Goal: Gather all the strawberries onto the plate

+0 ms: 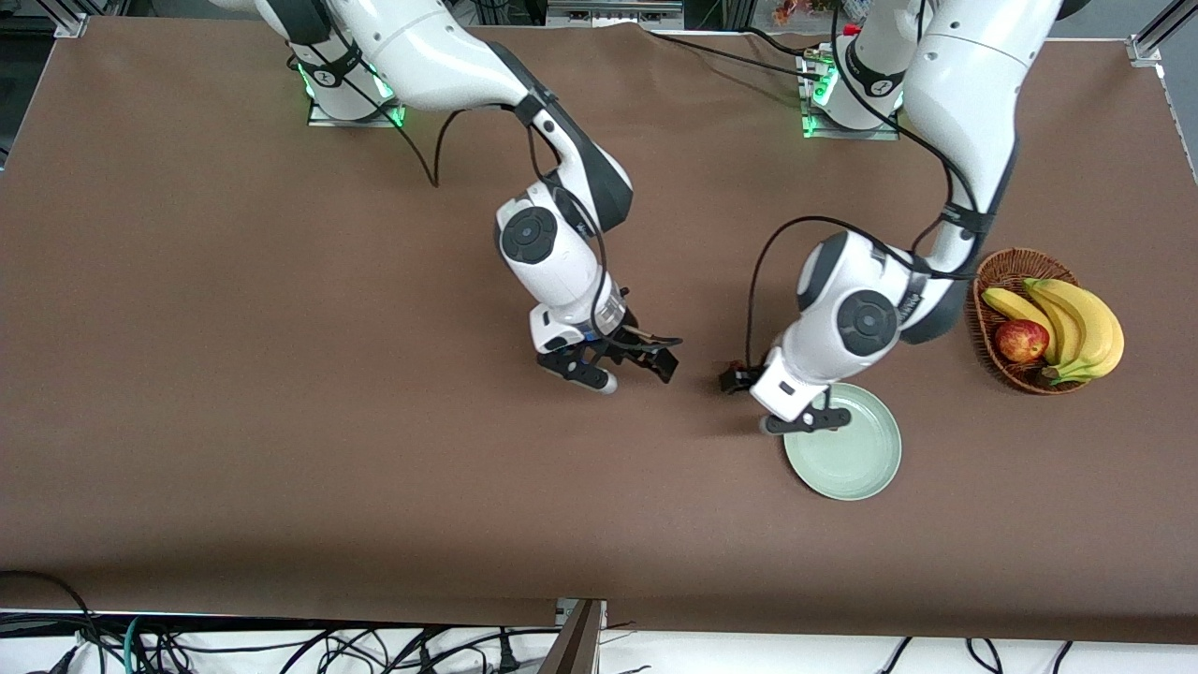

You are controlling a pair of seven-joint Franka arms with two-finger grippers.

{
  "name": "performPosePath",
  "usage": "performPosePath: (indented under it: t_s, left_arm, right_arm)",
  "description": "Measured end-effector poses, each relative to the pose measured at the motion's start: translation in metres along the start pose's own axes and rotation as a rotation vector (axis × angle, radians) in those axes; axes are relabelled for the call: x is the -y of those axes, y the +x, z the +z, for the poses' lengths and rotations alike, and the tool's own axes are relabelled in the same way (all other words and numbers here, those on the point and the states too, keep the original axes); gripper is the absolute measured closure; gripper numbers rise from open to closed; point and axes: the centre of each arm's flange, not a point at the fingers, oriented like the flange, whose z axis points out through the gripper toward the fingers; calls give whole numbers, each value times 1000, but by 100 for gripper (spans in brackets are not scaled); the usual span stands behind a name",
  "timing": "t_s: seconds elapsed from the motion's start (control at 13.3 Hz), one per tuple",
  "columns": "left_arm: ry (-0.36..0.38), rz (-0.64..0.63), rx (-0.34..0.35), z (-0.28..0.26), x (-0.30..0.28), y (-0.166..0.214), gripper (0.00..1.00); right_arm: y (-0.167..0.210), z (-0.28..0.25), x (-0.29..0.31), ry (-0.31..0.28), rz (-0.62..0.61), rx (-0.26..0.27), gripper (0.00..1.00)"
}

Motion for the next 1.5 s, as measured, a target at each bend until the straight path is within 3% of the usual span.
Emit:
performPosePath:
  t_s: [0.37, 0.82, 0.97, 1.05, 1.12, 1.35, 1.5]
  left_arm:
    - [46, -5, 72, 50, -28, -35, 0]
    - [149, 78, 33, 67, -16, -31, 4]
    - [153, 80, 38, 72, -15, -31, 21]
    - [154, 78, 38, 73, -14, -30, 22]
    - [155, 74, 38, 73, -11, -29, 30]
    - [154, 64, 36, 72, -6, -25, 67]
    - [153, 64, 35, 71, -6, -24, 68]
  right_arm:
    - [41, -115, -22, -230, -188, 86, 0]
    - [54, -287, -101, -325, -307, 139, 0]
    - [52, -349, -140, -326, -352, 171, 0]
    - [56, -377, -161, -328, -364, 181, 0]
    - [64, -400, -182, -330, -368, 187, 0]
    - [93, -429, -230, -340, -394, 215, 0]
    - [107, -440, -248, -361, -413, 193, 0]
